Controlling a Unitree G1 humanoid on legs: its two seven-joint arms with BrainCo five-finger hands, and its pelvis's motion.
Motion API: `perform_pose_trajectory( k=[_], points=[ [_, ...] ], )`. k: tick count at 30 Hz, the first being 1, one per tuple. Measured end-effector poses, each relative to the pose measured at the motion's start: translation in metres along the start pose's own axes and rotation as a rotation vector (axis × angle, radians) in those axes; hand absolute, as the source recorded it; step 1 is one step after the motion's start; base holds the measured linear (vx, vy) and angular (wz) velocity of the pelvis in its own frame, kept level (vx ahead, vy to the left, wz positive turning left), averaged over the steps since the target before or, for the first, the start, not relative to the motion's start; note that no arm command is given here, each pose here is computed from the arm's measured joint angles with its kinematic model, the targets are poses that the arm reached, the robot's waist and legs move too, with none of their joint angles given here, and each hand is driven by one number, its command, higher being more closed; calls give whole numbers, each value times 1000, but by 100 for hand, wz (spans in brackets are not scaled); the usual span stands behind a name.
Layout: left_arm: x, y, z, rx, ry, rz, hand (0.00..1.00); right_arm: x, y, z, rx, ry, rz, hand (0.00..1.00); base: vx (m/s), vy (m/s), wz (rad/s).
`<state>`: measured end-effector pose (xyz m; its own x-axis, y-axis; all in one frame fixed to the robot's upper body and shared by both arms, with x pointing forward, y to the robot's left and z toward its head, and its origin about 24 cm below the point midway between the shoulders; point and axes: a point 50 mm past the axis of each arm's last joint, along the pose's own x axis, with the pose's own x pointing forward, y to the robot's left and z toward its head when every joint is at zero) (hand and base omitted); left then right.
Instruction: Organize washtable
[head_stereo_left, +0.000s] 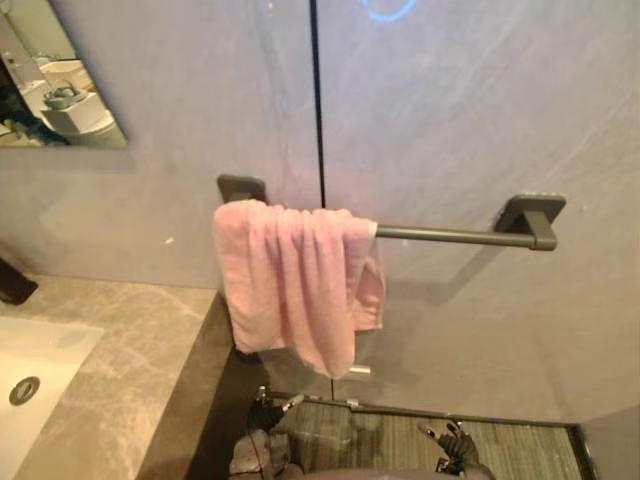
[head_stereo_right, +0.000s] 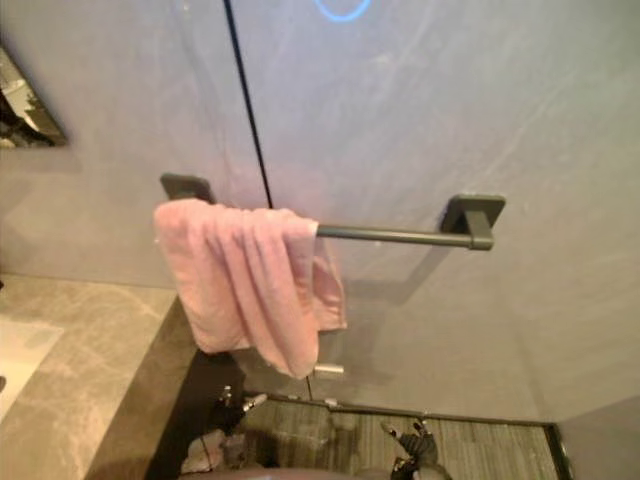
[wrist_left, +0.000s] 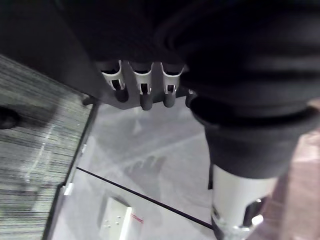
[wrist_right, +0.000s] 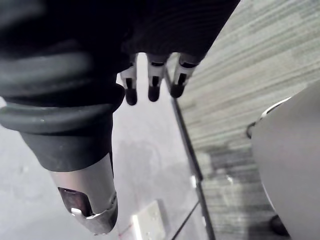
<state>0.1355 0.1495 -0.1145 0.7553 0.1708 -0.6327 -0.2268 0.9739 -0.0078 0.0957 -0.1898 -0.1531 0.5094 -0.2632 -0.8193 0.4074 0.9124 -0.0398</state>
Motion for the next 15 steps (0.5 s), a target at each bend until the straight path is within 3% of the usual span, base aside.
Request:
perform_pose_trajectory(
  k=[9, 15],
  points=[
    [-28, 4, 90, -62, -432, 15, 0, -5, 0, -3, -43, -14, 19, 0, -38, -14, 8],
    [-39, 4, 104, -86, -504, 52, 0, -6, 4, -5, -66, -9, 40, 0, 50, -9, 5]
  ],
)
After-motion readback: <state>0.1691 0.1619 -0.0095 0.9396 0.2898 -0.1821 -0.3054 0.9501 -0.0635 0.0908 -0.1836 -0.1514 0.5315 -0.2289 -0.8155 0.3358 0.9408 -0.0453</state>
